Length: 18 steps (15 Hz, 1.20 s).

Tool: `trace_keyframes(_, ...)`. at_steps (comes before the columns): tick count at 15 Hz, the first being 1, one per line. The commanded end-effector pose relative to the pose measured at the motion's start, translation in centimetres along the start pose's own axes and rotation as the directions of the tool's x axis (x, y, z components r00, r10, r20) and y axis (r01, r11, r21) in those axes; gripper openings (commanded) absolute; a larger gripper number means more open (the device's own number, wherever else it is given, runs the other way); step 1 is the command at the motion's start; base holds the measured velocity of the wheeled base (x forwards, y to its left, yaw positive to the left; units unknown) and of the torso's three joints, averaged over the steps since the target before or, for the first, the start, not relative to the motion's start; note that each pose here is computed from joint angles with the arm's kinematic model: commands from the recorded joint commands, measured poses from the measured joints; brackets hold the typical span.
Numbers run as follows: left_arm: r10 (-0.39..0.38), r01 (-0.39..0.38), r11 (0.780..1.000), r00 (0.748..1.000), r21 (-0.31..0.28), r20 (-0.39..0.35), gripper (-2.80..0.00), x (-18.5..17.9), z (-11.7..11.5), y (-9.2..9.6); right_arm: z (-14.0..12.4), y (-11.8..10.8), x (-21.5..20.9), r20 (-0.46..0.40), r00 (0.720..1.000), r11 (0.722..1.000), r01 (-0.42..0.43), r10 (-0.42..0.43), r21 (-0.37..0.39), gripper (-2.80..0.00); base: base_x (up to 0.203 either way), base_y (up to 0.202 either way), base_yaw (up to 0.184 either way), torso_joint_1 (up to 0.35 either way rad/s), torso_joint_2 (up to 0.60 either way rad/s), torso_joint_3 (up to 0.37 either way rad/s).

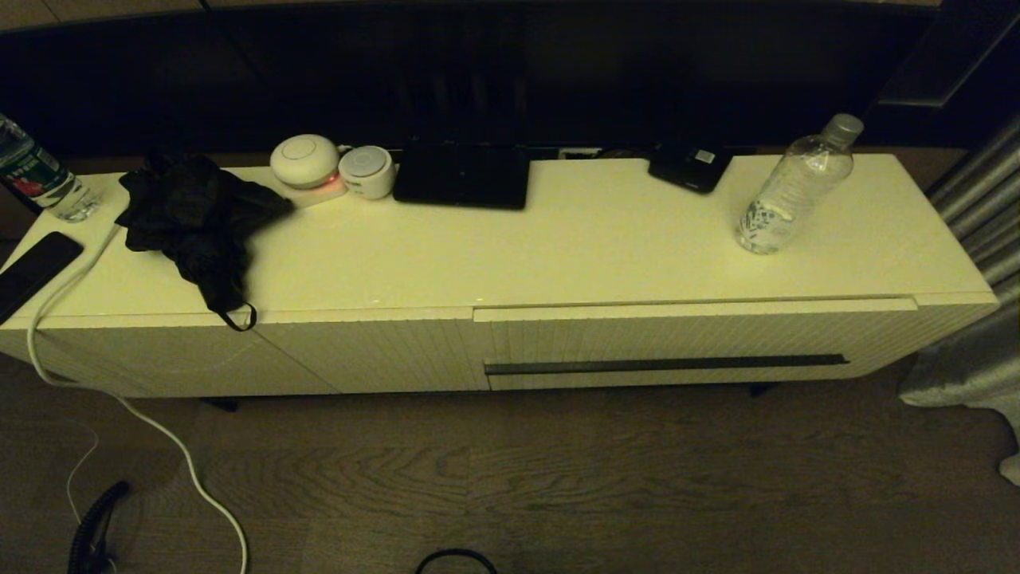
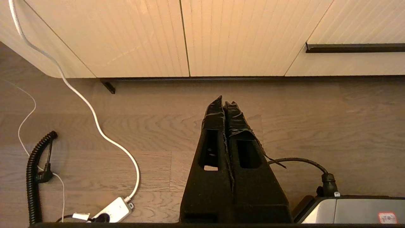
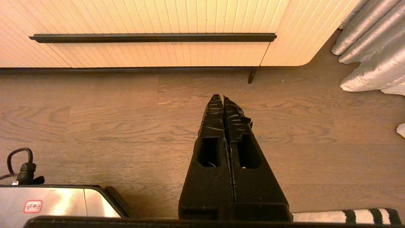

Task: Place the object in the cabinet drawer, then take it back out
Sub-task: Open the drawer

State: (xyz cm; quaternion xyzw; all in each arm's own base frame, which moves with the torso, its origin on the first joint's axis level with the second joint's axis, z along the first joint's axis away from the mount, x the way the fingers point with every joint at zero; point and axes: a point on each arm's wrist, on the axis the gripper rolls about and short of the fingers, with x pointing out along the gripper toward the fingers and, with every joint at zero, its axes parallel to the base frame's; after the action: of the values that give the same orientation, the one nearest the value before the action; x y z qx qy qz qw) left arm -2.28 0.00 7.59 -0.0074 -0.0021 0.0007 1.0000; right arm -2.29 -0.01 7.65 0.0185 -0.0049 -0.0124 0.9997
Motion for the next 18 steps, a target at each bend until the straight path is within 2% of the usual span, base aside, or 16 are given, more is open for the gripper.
trace_keyframes(1,0.000,0.000,1.000,1.000,0.000,0.002,-2.80,0.0,0.0,0.0,0.0,0.0,0.0,0.001,1.000,1.000,0.000,0.000,0.000,-2.80,0.000,0.000,0.000,0.000,0.00,0.000)
trace_keyframes(13,0.000,0.000,1.000,1.000,0.000,0.000,-2.80,0.0,0.0,0.0,0.0,0.0,0.0,-0.001,1.000,1.000,0.000,0.000,-0.001,-2.80,0.000,0.000,0.000,0.000,0.00,0.000)
trace_keyframes(16,0.000,0.000,1.000,1.000,0.000,0.002,-2.80,0.0,0.0,0.0,-0.1,0.0,0.0,-0.006,1.000,1.000,0.006,-0.006,-0.026,-2.80,0.000,0.000,0.000,0.000,0.00,0.000)
trace_keyframes(18,0.000,0.000,1.000,1.000,0.000,0.000,-2.80,0.0,0.0,0.0,1.1,0.0,-0.3,0.020,1.000,1.000,0.002,-0.002,-0.028,-2.80,0.000,0.000,0.000,0.000,0.00,0.000)
